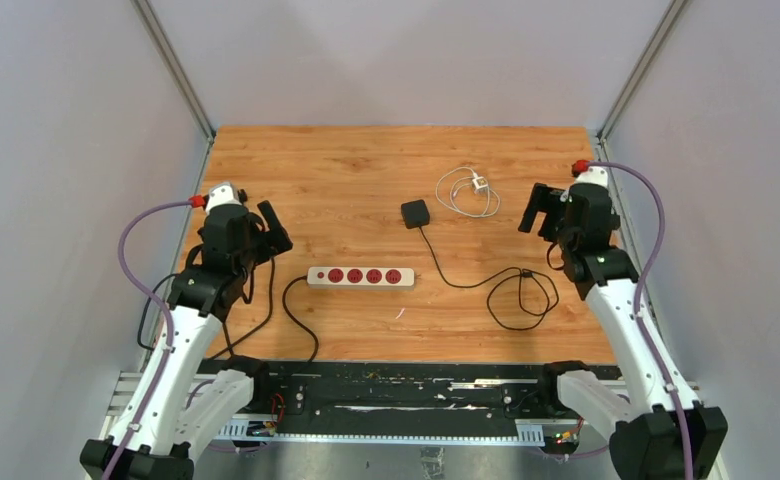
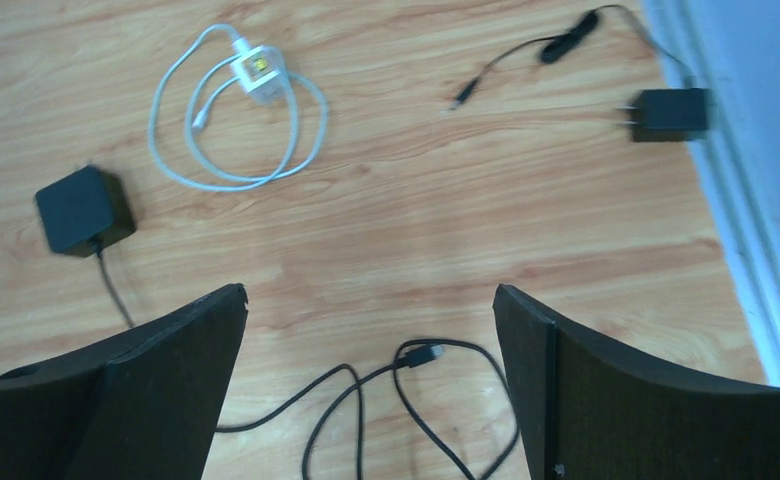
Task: Insert the plug
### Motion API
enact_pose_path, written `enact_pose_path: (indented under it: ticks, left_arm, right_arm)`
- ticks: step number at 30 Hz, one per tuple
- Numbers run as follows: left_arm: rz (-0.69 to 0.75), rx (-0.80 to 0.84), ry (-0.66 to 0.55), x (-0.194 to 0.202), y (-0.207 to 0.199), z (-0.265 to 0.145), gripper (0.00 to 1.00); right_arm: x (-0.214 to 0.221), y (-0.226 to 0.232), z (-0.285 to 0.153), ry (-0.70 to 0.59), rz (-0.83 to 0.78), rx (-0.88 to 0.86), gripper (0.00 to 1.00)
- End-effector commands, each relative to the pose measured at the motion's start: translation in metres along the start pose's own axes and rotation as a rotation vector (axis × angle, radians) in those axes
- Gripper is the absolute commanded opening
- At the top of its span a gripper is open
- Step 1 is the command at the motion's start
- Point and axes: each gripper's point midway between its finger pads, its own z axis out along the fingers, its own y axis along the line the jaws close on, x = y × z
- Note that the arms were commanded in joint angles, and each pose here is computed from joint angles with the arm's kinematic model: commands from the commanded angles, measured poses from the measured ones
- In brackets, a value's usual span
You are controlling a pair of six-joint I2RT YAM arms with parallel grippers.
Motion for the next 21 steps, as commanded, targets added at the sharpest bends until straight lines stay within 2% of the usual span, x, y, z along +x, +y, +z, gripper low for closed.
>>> enact_pose_path:
  ticks: [1, 6, 11, 13, 16, 21]
  left_arm:
    - [-0.010, 0.058, 0.041, 0.013, -0.011, 0.010, 1.00]
    - [-0.042, 0.162, 0.077, 0.024, -0.034, 0.024, 1.00]
    - [-0.024, 0.150, 0.094, 0.029, -0.034, 0.033, 1.00]
    - [-0.017, 0.139, 0.101, 0.030, -0.033, 0.036, 1.00]
    - [-0.014, 0.147, 0.111, 0.033, -0.035, 0.041, 1.00]
    - [-0.001, 0.129, 0.142, 0.042, -0.032, 0.047, 1.00]
  right_arm:
    - [-0.006, 0.058, 0.019, 0.054, -0.106, -0.300, 0.98]
    - [0.003, 0.098, 0.079, 0.226, -0.128, -0.417, 0.89]
    - [0.013, 0.119, 0.163, 0.339, -0.205, -0.369, 0.83]
    - [0.034, 0.122, 0.197, 0.415, -0.254, -0.353, 0.81]
    - [0.041, 0.129, 0.232, 0.426, -0.353, -0.344, 0.79]
    - [0.057, 0.132, 0.258, 0.480, -0.440, -0.323, 0.75]
